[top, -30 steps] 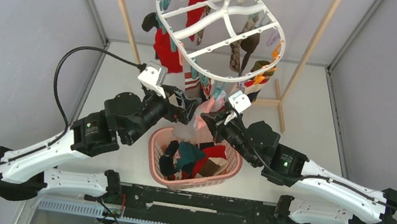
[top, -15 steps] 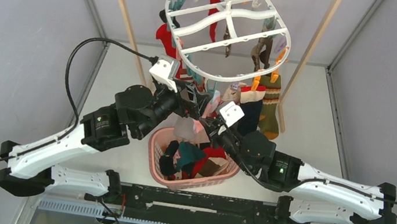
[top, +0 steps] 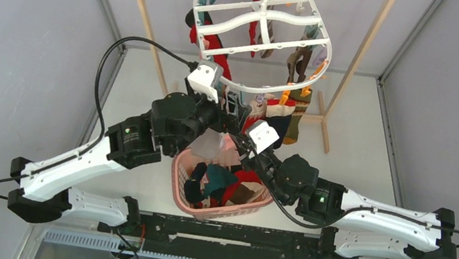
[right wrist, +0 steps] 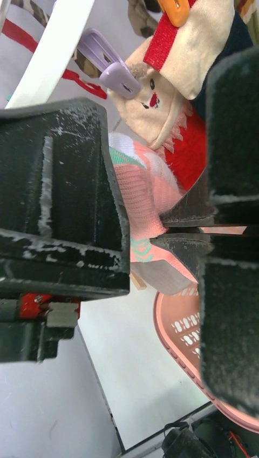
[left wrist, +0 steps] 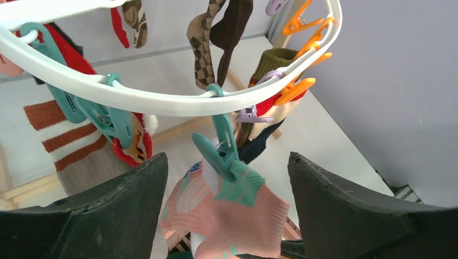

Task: Remove the socks clipped to the hanger
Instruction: Remove the sock from the hanger.

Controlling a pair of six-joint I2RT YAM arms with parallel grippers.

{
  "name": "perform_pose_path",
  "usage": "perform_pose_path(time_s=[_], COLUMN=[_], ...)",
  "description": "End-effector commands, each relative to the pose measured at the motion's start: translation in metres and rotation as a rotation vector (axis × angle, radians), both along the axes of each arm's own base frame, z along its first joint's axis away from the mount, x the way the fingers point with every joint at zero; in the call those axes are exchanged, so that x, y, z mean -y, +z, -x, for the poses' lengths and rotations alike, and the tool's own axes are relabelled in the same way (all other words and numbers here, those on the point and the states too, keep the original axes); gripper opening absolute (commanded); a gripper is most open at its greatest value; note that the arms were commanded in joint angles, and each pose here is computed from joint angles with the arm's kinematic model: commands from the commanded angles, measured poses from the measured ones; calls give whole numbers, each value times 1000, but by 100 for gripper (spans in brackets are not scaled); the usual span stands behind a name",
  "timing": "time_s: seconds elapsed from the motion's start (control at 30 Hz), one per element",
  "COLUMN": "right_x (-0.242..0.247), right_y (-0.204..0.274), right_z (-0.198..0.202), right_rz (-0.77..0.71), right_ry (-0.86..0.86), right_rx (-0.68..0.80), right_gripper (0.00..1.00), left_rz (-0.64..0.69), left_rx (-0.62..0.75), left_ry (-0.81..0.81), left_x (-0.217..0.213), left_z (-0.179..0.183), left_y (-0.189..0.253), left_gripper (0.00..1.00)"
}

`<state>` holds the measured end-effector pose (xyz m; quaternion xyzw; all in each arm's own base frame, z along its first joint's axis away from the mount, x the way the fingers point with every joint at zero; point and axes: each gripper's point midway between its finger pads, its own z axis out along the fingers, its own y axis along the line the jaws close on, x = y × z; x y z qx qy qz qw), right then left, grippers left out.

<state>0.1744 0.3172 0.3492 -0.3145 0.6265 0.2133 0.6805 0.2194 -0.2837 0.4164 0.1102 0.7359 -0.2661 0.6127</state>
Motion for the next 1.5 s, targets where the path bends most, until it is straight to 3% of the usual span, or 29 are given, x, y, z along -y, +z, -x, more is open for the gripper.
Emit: perform_pose_path(time_s=[0.0,0.5,1.13,1.47], right_x=[2,-8,-10,-10], right_y=[22,13,17,18], right_z=[0,0,3,6], right_rz=[-58,-36,-29,-29], right_ry=[-19,-14,-20,-18], right_rx=[42,41,69,71], right_gripper=[0,0,0,0], left_rz=[60,102,58,33], left_rx=[-6,-49,-67,-69], left_ry=[10,-39,-32,-7], left_x=[-5,10,20,23], left_z=[0,-9,-17,-27], left_y=[21,24,18,15], left_gripper=[83,74,70,63])
